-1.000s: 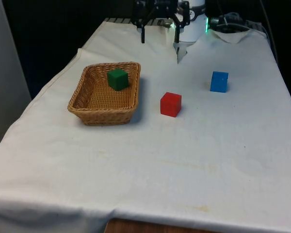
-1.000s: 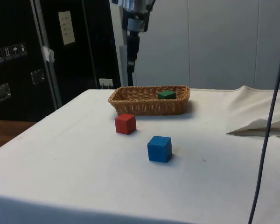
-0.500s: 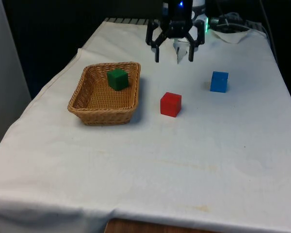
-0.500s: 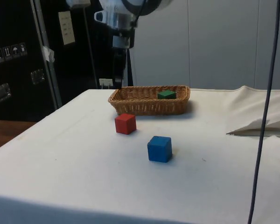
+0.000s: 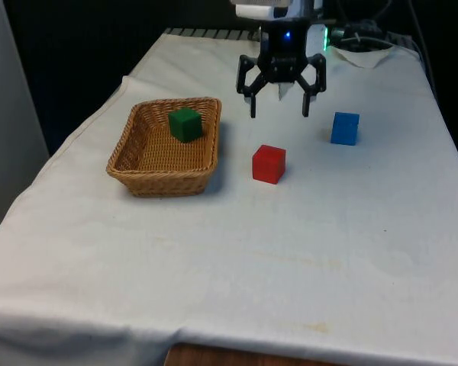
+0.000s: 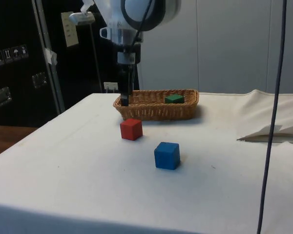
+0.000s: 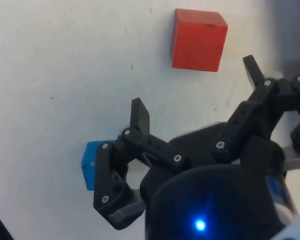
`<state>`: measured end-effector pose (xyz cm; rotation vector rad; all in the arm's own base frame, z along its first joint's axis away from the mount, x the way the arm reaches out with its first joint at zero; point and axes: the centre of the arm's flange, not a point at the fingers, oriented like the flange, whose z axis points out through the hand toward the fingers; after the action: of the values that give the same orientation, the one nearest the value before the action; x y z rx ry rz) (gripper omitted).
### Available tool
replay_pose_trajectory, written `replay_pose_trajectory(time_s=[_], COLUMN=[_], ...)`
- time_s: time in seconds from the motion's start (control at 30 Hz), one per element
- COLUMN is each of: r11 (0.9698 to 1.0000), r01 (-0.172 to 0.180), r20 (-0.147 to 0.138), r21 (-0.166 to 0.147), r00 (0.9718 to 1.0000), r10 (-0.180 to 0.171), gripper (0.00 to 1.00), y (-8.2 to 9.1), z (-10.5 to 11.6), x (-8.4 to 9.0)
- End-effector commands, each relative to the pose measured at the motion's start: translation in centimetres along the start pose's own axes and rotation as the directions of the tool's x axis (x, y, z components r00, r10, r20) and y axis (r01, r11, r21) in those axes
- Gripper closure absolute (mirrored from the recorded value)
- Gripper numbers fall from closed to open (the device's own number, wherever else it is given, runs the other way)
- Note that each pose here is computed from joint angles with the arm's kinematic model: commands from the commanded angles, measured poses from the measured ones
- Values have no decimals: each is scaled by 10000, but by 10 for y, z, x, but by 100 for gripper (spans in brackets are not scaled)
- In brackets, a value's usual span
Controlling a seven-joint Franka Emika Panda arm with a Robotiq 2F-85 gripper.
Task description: Pick up exactly two blocks and place them into the basket.
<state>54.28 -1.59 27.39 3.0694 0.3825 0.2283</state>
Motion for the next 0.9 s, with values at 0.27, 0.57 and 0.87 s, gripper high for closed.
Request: replay_pose_trajectory(time_s=[0.27,0.57,0.87], r11=[9975,9937,9910], r01=[-703,-1118,-1338], r20=[233,400,460], r21=[9,59,45], r00=[9973,9930,9900], r10=[703,1115,1334], gripper=[0,0,0], y=[-3,-5,-3], z=[26,47,64], x=[-5,-4,8])
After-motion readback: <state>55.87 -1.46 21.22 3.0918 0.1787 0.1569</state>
